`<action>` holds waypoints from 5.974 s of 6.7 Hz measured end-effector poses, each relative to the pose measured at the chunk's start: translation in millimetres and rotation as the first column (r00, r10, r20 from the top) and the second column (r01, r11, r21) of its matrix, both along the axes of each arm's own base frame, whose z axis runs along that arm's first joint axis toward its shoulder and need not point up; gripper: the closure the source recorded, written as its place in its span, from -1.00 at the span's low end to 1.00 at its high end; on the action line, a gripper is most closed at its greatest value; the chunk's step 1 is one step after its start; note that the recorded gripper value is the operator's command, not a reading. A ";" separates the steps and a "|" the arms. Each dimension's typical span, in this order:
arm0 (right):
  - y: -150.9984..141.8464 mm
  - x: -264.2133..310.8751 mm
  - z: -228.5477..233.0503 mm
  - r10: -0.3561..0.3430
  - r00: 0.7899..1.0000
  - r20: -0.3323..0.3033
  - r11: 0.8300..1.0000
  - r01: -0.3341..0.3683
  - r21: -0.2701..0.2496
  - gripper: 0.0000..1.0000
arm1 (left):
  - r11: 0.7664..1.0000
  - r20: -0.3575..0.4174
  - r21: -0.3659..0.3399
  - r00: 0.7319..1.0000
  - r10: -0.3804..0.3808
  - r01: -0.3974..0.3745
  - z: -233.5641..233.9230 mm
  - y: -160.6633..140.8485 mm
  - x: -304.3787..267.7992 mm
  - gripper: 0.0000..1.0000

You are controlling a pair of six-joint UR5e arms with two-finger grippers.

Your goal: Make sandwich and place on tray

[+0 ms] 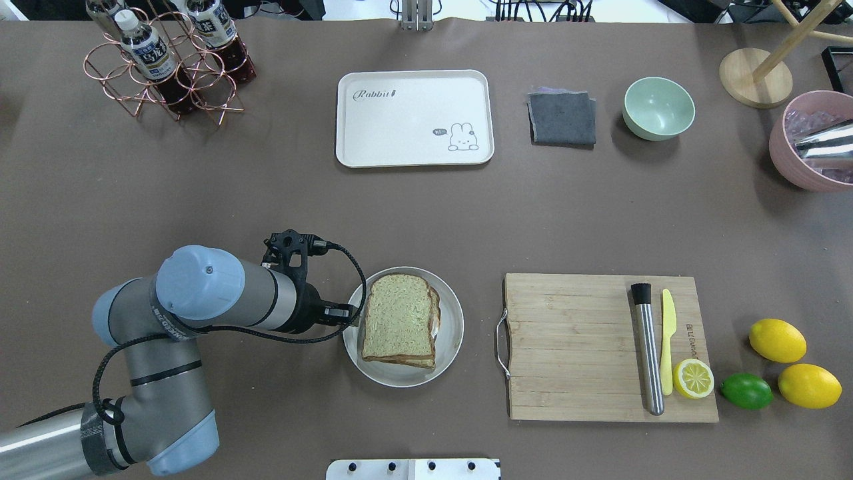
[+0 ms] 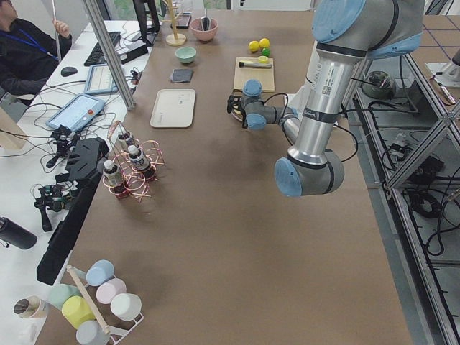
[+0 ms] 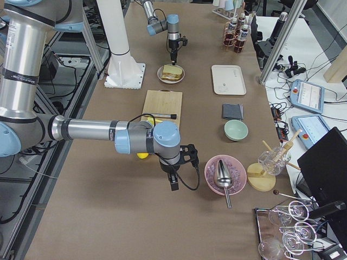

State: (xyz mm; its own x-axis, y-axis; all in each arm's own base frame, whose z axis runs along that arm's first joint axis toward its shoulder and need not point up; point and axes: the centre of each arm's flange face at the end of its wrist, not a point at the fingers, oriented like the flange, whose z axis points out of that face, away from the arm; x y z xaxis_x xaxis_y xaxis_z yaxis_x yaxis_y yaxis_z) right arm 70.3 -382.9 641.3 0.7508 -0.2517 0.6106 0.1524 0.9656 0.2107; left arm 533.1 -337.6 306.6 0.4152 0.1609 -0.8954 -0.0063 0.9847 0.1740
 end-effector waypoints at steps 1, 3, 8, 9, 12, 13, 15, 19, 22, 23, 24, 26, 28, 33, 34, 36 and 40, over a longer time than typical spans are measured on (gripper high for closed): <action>0.1 0.3 0.1 0.001 1.000 -0.001 1.000 -0.001 0.000 -1.00 | 1.000 0.000 0.001 1.000 0.007 -0.007 0.0 3.7 2.7 0.52; 0.5 0.7 2.7 0.002 1.000 -0.002 1.000 -0.002 -0.004 -1.00 | 1.000 0.002 0.000 1.000 0.012 -0.012 0.9 5.8 4.8 1.00; 0.5 1.1 11.4 0.004 1.000 0.002 1.000 -0.004 -0.015 -1.00 | 1.000 -0.019 0.003 1.000 -0.009 0.009 -10.1 -6.0 -8.1 1.00; 0.7 1.6 15.5 0.004 1.000 -0.001 1.000 -0.004 -0.022 -1.00 | 1.000 -0.029 -0.001 0.999 -0.021 0.021 -17.2 -21.0 -18.2 1.00; 2.2 3.4 30.2 0.015 1.000 -0.006 0.998 -0.015 -0.054 -1.00 | 0.998 -0.052 -0.068 0.999 -0.010 0.007 -39.0 -122.1 -54.1 1.00; 2.8 4.8 32.3 0.020 1.000 -0.006 0.998 -0.020 -0.058 -1.00 | 0.998 -0.035 -0.059 0.999 -0.008 0.006 -39.3 -170.6 -58.3 1.00; 4.3 7.0 33.7 0.026 1.000 -0.006 0.998 -0.027 -0.062 -1.00 | 0.999 0.015 -0.045 1.000 -0.005 0.005 -39.8 -276.8 -66.2 1.00; 2.9 14.1 32.5 0.044 0.999 -0.005 0.997 -0.045 -0.058 -1.00 | 0.996 0.098 -0.072 0.994 -0.043 0.050 -78.1 -397.5 -40.1 1.00; 1.3 16.6 31.8 0.050 0.999 -0.006 0.997 -0.051 -0.054 -1.00 | 0.995 0.164 -0.042 0.983 -0.085 0.093 -76.3 -398.8 -6.1 -0.98; 1.5 16.8 33.5 0.051 0.999 -0.006 0.997 -0.051 -0.058 -1.00 | 0.995 0.168 -0.035 0.982 -0.088 0.095 -75.9 -396.6 -1.5 -0.97; 1.9 16.7 35.7 0.051 0.999 -0.006 0.997 -0.051 -0.062 -1.00 | 0.995 0.161 -0.022 0.983 -0.091 0.095 -77.3 -395.6 -0.3 -0.97; 2.5 16.7 38.8 0.050 0.999 -0.005 0.996 -0.050 -0.068 -1.00 | 0.995 0.143 0.002 0.984 -0.102 0.103 -78.8 -394.3 -8.1 -0.97; 5.0 16.4 45.3 0.046 0.999 -0.003 0.996 -0.046 -0.079 -1.00 | 0.992 0.128 0.010 0.984 -0.125 0.125 -74.9 -369.9 -52.5 -0.97; 9.1 16.0 64.4 0.051 0.999 0.000 0.991 -0.051 -0.122 -1.00 | 0.992 0.169 0.017 0.977 -0.129 0.128 40.6 -148.6 -258.3 -0.97; 9.6 16.0 65.4 0.051 0.999 0.000 0.991 -0.051 -0.124 -1.00 | 0.991 0.216 0.057 0.968 -0.130 0.120 76.6 -131.7 -308.7 -0.97; 8.2 15.7 62.7 0.053 0.999 0.004 0.991 -0.052 -0.120 -1.00 | 0.991 0.321 0.127 0.943 -0.090 0.051 166.8 -111.7 -419.4 -0.97; 2.8 15.9 58.7 0.053 0.999 0.006 0.993 -0.052 -0.110 -1.00 | 0.990 0.387 0.139 0.922 -0.017 -0.040 278.6 -114.5 -570.9 -0.97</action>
